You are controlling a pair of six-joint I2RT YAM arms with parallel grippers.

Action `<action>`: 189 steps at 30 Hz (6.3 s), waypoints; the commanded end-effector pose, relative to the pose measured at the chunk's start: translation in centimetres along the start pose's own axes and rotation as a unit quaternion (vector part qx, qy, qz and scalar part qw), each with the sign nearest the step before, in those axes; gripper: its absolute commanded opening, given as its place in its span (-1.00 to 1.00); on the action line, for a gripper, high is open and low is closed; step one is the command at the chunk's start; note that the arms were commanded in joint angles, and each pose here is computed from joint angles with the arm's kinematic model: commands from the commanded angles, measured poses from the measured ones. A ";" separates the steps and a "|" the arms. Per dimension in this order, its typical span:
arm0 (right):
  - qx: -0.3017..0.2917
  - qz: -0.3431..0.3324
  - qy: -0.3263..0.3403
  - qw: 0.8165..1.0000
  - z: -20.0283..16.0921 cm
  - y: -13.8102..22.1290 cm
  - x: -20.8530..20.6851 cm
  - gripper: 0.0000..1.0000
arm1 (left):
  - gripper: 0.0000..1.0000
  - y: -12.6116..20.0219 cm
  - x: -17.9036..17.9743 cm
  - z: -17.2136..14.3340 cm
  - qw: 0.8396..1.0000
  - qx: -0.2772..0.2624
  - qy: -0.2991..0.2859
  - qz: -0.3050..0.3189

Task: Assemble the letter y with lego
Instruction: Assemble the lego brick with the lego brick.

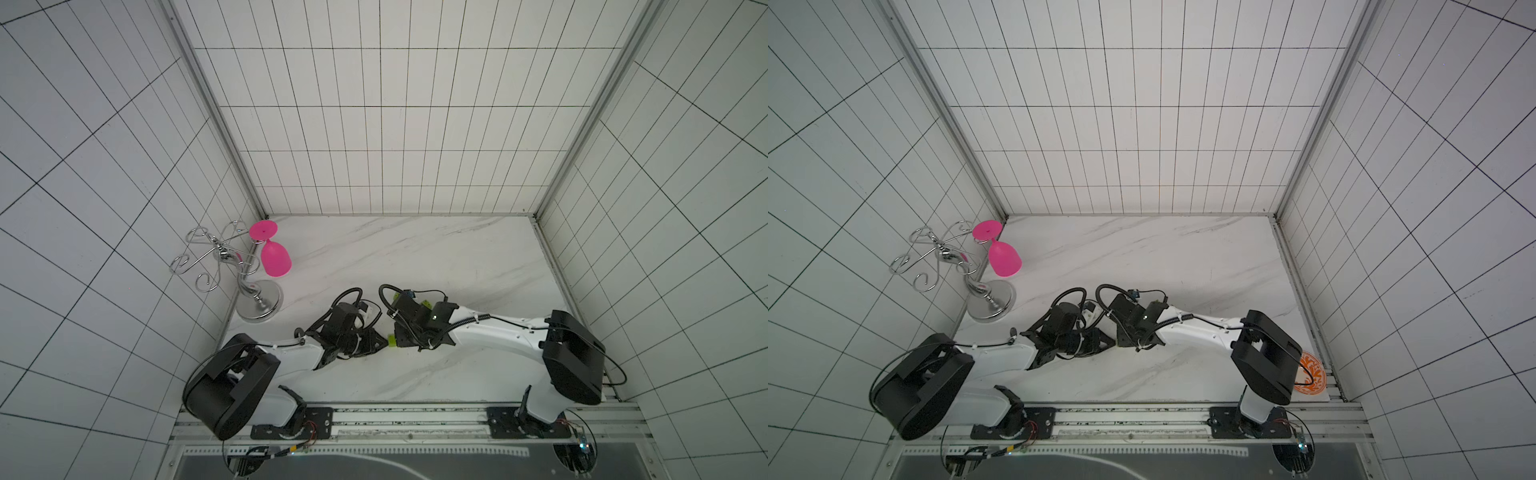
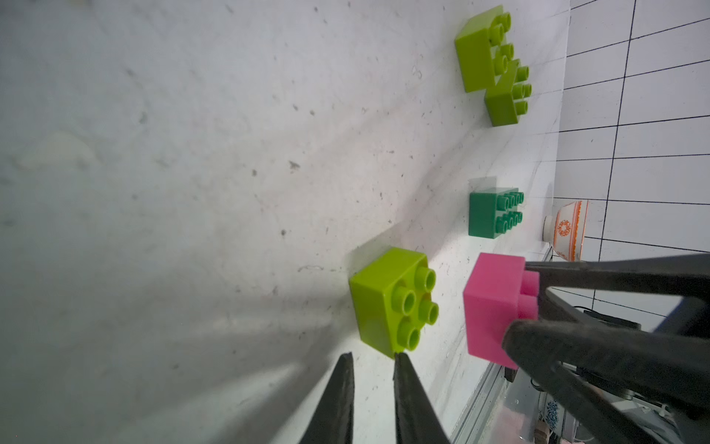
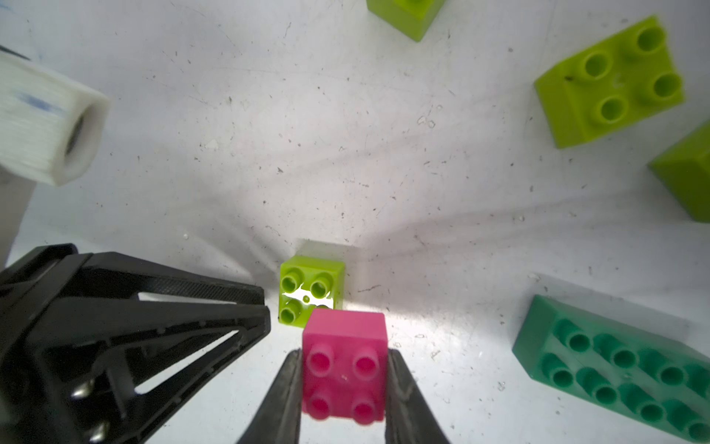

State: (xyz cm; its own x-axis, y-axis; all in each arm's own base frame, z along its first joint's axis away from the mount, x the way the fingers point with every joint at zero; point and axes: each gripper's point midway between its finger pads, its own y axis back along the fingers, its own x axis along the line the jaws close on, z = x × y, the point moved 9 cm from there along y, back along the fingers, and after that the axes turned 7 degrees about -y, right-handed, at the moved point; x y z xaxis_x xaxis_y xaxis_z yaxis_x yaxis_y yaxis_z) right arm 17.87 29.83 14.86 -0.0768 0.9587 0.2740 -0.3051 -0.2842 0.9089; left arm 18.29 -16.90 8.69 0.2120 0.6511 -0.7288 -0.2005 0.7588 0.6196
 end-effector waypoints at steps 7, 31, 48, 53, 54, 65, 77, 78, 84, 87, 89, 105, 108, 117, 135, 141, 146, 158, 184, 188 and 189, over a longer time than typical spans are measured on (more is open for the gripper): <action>0.016 -0.030 -0.008 0.999 -1.3 -1.9 -1.4 -0.41 | -0.56 -0.2 -0.7 0.8 1.000 -0.014 -0.016 -0.021; 0.021 -0.052 0.011 0.998 -1.1 -2.5 -0.3 -0.42 | -0.56 -0.8 -0.2 0.9 1.000 -0.004 -0.018 -0.010; 0.028 -0.109 0.051 0.992 -2.2 -3.4 0.7 -0.43 | -0.56 -0.8 0.4 0.8 1.000 -0.002 -0.005 0.002; 0.029 -0.105 0.049 0.993 -2.4 -3.6 0.7 -0.43 | -0.56 -0.7 0.7 0.7 1.000 -0.002 -0.002 0.003; 0.028 -0.105 0.048 0.993 -2.5 -3.5 0.6 -0.43 | -0.56 -0.7 0.8 0.7 1.000 -0.001 -0.001 0.004; 0.033 -0.101 0.045 0.993 -2.8 -4.0 0.3 -0.43 | -0.56 -0.5 1.1 0.8 1.000 -0.001 0.001 0.003; 0.019 -0.102 0.053 0.993 -2.0 -2.9 1.0 -0.20 | -0.56 -0.5 1.0 0.9 1.000 0.000 0.001 0.002; 0.019 -0.104 0.054 0.993 -2.0 -2.9 1.0 -0.19 | -0.56 -0.5 0.9 0.9 1.000 -0.001 0.000 0.002; 0.008 -0.099 0.055 0.994 -1.6 -2.2 1.2 -0.11 | -0.56 -0.5 0.9 0.9 1.000 0.000 0.000 0.002; -0.004 -0.096 0.056 0.994 -1.0 -1.5 1.7 -0.07 | -0.55 -0.4 0.8 1.0 1.000 -0.001 -0.001 0.002; -0.011 -0.097 0.059 0.993 -0.7 -0.9 2.0 -0.06 | -0.56 -0.4 0.7 1.0 1.000 -0.002 -0.001 0.001; -0.043 -0.038 0.063 0.996 1.0 1.8 4.4 0.04 | -0.56 0.2 0.3 0.9 1.000 -0.008 -0.007 0.001; -0.049 -0.040 0.062 0.996 1.2 2.1 4.3 0.03 | -0.55 0.4 0.2 1.0 1.000 -0.011 -0.008 -0.001; -0.083 -0.045 0.053 0.994 1.4 4.3 3.0 -0.10 | -1.00 1.7 -2.5 1.4 0.998 -0.025 -0.028 -0.056; -0.080 -0.034 0.012 0.996 1.5 4.3 -2.5 0.26 | -1.00 0.5 -5.6 2.2 0.992 -0.035 -0.026 -0.116; -0.070 -0.030 0.011 0.997 1.3 3.8 -2.4 0.69 | -1.00 -0.1 -5.7 2.7 0.993 -0.031 -0.026 -0.112; -0.075 -0.034 0.011 0.997 1.3 3.9 -2.7 0.76 | -1.00 -0.6 -4.9 2.4 0.995 -0.023 -0.020 -0.095; -0.085 -0.028 0.001 0.996 1.4 5.0 -3.7 0.99 | -1.00 -2.1 -2.3 1.2 0.999 0.003 -0.005 -0.050; -0.072 -0.026 0.022 0.997 1.8 4.3 -2.8 0.98 | -1.00 -1.2 -1.0 0.3 1.000 -0.001 0.009 -0.030; -0.069 -0.025 0.021 0.997 1.7 4.1 -2.8 0.99 | -1.00 -0.9 -1.6 0.6 0.999 -0.008 -0.003 -0.050; -0.068 -0.026 0.021 0.997 1.6 4.0 -2.9 0.98 | -1.00 -0.7 -2.1 0.9 0.998 -0.012 -0.006 -0.057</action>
State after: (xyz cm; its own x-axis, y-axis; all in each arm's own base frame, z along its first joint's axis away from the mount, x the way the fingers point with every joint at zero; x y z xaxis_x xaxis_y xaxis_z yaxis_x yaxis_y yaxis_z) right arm 18.44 26.20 19.11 -0.1080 0.9665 0.2330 -0.4483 -0.2565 0.8563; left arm 19.22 -19.52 10.70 0.2794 0.5235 -0.8049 -0.1912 0.8518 0.4877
